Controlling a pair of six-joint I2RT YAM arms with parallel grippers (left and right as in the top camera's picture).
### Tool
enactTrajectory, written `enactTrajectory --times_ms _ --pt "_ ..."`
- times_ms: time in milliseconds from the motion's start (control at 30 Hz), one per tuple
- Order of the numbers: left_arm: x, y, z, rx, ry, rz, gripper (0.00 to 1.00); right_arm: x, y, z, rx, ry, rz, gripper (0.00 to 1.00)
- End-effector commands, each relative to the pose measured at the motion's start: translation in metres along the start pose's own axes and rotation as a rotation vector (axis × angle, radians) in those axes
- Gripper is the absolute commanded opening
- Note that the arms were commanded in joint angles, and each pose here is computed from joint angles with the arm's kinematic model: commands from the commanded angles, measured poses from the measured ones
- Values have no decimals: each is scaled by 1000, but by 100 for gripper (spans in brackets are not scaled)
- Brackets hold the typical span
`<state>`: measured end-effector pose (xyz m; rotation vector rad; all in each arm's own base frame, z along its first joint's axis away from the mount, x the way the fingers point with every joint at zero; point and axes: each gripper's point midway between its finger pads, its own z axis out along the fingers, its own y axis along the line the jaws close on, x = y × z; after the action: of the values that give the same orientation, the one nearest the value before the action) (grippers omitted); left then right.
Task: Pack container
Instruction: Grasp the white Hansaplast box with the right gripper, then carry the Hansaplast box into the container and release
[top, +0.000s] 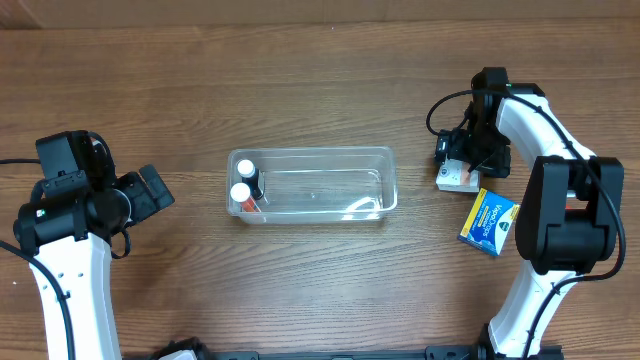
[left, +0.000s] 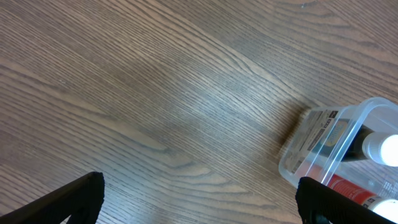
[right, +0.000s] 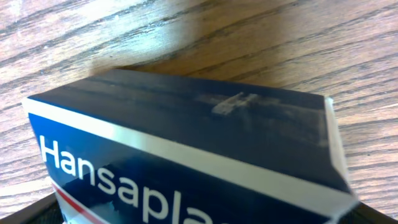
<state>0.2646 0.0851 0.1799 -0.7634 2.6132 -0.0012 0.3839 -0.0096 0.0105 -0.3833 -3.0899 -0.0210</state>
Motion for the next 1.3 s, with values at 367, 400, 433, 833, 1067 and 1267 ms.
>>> enactTrajectory --times_ms 367,400,433,833,1067,1267 --pt "-2 -1 0 11 -5 19 100 -1 -20 -13 116 0 45 100" --pt "-2 -1 0 11 -5 19 100 -1 -21 -13 118 0 48 100" --pt "-2 -1 0 11 -5 19 100 -1 -21 -13 119 1 52 100" --pt "-2 -1 0 11 -5 20 100 -9 -11 -32 72 -13 38 98" --pt "-2 -1 0 11 -5 19 100 -15 -7 -55 57 -27 35 99" --pt "-2 -1 0 11 -5 19 100 -11 -1 -53 25 -11 34 100"
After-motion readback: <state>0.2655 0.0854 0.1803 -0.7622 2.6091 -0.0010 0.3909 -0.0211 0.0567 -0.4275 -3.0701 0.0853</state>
